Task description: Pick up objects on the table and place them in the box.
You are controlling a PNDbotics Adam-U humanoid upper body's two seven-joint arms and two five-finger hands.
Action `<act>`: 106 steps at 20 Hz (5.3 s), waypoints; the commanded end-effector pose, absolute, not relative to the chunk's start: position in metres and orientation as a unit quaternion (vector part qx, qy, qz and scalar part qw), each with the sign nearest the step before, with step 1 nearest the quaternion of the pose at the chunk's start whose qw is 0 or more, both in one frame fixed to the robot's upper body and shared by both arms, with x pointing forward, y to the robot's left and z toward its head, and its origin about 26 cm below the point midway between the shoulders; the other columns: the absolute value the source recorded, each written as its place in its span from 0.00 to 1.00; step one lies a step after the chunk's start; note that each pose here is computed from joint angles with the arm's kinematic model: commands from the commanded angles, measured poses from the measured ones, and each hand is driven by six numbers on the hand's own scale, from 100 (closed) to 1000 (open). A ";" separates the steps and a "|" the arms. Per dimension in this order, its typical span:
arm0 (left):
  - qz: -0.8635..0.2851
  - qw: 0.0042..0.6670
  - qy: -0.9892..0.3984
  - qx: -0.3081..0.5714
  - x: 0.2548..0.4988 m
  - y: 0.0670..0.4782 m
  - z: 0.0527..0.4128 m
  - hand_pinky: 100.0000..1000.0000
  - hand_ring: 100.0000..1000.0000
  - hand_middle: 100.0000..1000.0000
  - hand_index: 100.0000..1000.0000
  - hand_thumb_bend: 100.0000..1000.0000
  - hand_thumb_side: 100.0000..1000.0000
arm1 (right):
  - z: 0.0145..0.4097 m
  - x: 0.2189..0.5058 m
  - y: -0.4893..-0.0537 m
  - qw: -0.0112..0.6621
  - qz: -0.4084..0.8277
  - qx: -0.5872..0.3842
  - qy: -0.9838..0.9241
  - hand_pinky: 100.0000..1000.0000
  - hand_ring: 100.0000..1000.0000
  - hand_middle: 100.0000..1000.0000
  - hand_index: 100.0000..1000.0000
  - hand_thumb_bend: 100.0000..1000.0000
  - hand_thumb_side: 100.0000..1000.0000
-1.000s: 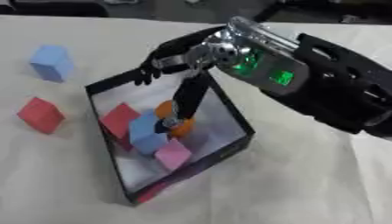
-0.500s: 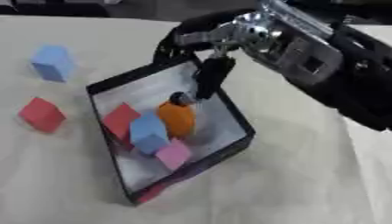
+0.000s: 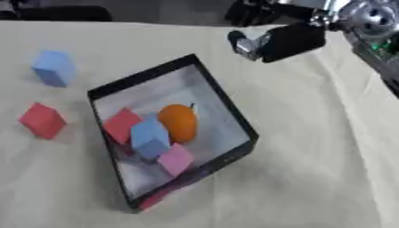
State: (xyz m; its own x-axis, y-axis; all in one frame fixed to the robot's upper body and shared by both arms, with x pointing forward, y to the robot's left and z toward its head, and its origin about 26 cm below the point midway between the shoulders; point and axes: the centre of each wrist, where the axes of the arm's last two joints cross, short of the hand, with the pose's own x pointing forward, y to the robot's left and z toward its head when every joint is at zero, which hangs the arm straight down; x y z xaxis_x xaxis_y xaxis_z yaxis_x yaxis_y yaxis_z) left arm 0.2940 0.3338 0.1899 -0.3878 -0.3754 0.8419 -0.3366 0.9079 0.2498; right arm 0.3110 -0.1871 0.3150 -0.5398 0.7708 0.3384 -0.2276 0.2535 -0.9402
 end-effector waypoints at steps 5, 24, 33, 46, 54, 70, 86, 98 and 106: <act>-0.095 0.461 -0.850 0.238 0.290 0.339 0.228 0.90 0.82 0.82 0.87 0.47 0.70 | 0.311 0.304 -0.211 0.433 0.468 -0.218 -0.739 0.86 0.77 0.73 0.82 0.00 0.36; -0.650 0.373 -0.567 0.340 0.296 0.355 0.318 0.86 0.88 0.86 0.92 0.60 0.49 | 0.276 0.310 -0.328 0.453 0.019 -0.218 -0.864 0.86 0.76 0.72 0.80 0.00 0.49; -0.725 0.398 -0.452 0.334 0.320 0.368 0.310 0.84 0.86 0.81 0.84 0.62 0.11 | 0.276 0.311 -0.325 0.457 0.012 -0.211 -0.864 0.86 0.75 0.72 0.80 0.00 0.48; -0.749 0.365 -0.432 0.345 0.360 0.389 0.273 0.83 0.85 0.79 0.83 0.68 0.04 | 0.273 0.313 -0.324 0.464 0.008 -0.204 -0.862 0.86 0.75 0.71 0.79 0.00 0.47; -0.752 0.360 -0.462 0.303 0.380 0.381 0.262 0.84 0.84 0.79 0.82 0.68 0.10 | 0.271 0.315 -0.322 0.469 0.004 -0.199 -0.860 0.86 0.75 0.71 0.79 0.00 0.48; -0.762 0.384 -0.458 0.248 0.398 0.371 0.246 0.83 0.82 0.77 0.80 0.75 0.20 | 0.272 0.316 -0.319 0.469 -0.002 -0.190 -0.863 0.86 0.74 0.71 0.79 0.00 0.48; -0.796 0.308 -0.422 0.306 0.418 0.364 0.219 0.81 0.83 0.79 0.81 0.77 0.08 | 0.271 0.320 -0.321 0.468 -0.027 -0.187 -0.863 0.85 0.74 0.70 0.78 0.00 0.50; -0.787 0.324 -0.421 0.314 0.427 0.372 0.202 0.77 0.79 0.71 0.75 0.34 0.00 | 0.268 0.322 -0.323 0.475 -0.032 -0.189 -0.859 0.85 0.73 0.70 0.78 0.00 0.51; -0.758 0.307 -0.489 0.304 0.410 0.357 0.233 0.70 0.69 0.60 0.62 0.00 0.00 | 0.269 0.322 -0.323 0.474 -0.028 -0.190 -0.859 0.85 0.73 0.70 0.78 0.00 0.51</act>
